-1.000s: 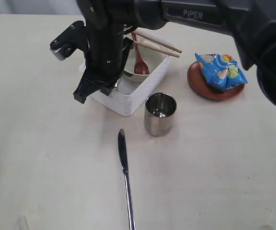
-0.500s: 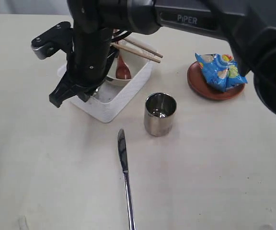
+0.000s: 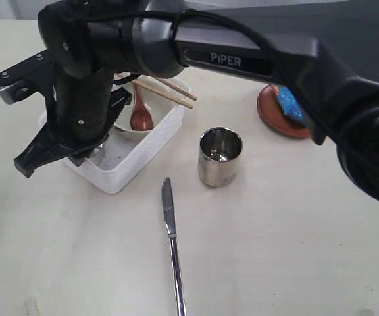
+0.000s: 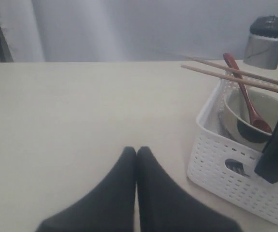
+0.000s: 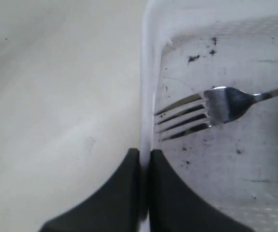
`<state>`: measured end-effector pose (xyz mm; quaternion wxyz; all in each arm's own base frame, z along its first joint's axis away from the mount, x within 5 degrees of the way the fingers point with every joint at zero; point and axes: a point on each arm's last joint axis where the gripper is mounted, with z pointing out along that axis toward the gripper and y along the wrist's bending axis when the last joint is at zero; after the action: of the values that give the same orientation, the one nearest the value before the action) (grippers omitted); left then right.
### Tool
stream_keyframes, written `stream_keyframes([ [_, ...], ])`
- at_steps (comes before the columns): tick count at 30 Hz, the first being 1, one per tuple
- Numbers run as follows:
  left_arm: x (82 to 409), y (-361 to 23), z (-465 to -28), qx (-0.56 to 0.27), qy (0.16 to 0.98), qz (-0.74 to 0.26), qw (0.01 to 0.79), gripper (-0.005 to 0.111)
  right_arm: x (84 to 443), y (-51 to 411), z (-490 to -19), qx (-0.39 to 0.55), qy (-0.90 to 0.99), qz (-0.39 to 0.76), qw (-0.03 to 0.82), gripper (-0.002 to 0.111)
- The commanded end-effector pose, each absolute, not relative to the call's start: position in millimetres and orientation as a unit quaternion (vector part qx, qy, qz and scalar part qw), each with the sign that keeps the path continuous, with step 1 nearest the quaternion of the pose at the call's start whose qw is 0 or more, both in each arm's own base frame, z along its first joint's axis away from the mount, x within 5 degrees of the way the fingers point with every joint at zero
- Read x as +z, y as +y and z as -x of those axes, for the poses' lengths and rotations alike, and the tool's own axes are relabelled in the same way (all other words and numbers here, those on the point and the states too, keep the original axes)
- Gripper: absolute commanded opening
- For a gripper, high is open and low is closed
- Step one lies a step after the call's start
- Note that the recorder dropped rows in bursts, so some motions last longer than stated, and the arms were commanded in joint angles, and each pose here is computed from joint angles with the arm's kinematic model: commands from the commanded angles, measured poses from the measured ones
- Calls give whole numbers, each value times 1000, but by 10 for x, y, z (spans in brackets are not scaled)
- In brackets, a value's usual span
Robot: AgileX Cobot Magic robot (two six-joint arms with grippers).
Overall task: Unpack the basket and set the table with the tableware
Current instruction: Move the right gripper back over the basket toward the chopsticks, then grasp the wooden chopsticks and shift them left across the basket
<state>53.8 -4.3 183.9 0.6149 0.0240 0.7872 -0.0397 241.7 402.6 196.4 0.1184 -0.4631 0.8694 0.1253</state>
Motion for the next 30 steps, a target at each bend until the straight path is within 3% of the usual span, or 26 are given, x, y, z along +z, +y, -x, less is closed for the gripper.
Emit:
stream_keyframes([
  [1,1839,-46,-537,-40,785,-28,617,0,1998,4106,-2353,150,872,450,122,0],
  [8,1839,-46,-537,-40,785,-28,617,0,1998,4110,-2340,156,876,442,115,1],
  [16,1839,-46,-537,-40,785,-28,617,0,2036,4106,-2329,155,877,444,105,47],
  [24,1839,-46,-537,-40,785,-28,617,0,2578,4148,-2384,148,862,467,130,45],
  [30,1839,-46,-537,-40,785,-28,617,0,2946,3964,-2707,83,877,427,204,47],
])
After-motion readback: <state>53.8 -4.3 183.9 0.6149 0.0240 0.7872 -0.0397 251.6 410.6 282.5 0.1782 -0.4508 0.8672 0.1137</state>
